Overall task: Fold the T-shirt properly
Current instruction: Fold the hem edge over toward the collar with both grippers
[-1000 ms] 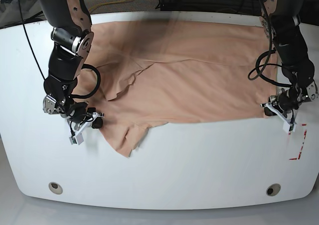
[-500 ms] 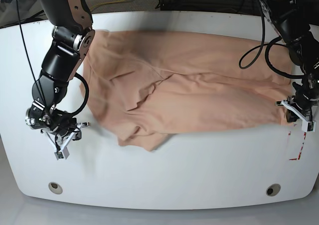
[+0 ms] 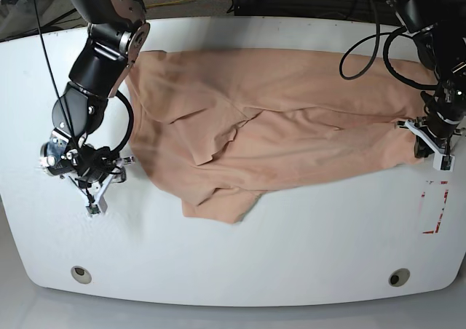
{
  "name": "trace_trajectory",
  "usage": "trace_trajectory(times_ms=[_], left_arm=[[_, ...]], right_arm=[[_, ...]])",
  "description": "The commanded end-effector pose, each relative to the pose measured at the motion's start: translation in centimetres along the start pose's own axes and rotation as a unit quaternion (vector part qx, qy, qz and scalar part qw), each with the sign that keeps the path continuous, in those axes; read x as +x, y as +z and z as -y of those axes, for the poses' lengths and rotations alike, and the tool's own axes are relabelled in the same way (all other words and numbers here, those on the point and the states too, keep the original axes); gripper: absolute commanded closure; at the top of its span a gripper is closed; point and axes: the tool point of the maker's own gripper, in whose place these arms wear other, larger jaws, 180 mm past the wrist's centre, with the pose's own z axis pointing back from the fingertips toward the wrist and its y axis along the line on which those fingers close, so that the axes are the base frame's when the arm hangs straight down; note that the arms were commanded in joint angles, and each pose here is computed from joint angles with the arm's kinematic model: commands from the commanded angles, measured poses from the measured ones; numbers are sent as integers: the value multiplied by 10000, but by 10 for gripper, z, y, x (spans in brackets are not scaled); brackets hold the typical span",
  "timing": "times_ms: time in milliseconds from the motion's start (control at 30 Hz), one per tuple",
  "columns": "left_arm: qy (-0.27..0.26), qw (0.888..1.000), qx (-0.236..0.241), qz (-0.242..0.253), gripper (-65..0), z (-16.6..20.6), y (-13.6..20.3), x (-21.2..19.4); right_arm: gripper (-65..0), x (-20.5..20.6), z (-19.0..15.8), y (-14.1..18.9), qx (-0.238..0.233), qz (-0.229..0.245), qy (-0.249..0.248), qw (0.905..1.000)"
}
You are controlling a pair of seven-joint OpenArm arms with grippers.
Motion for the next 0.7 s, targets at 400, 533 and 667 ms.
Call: trace_trajectory(times_ms=[400,533,667], left_arm=[[-117,9998,99,148,0,-8,8,7],[-117,9998,98,141,0,-8,8,6],[-122,9998,99,147,0,-8,8,7]], right_arm=[[-515,85,-66,-64,1595,1235,-960,9747],[-515,96,-82,-73,1854,1488,-1176,9642],[-515,93,-102,-82,1981,1516,-918,9640]])
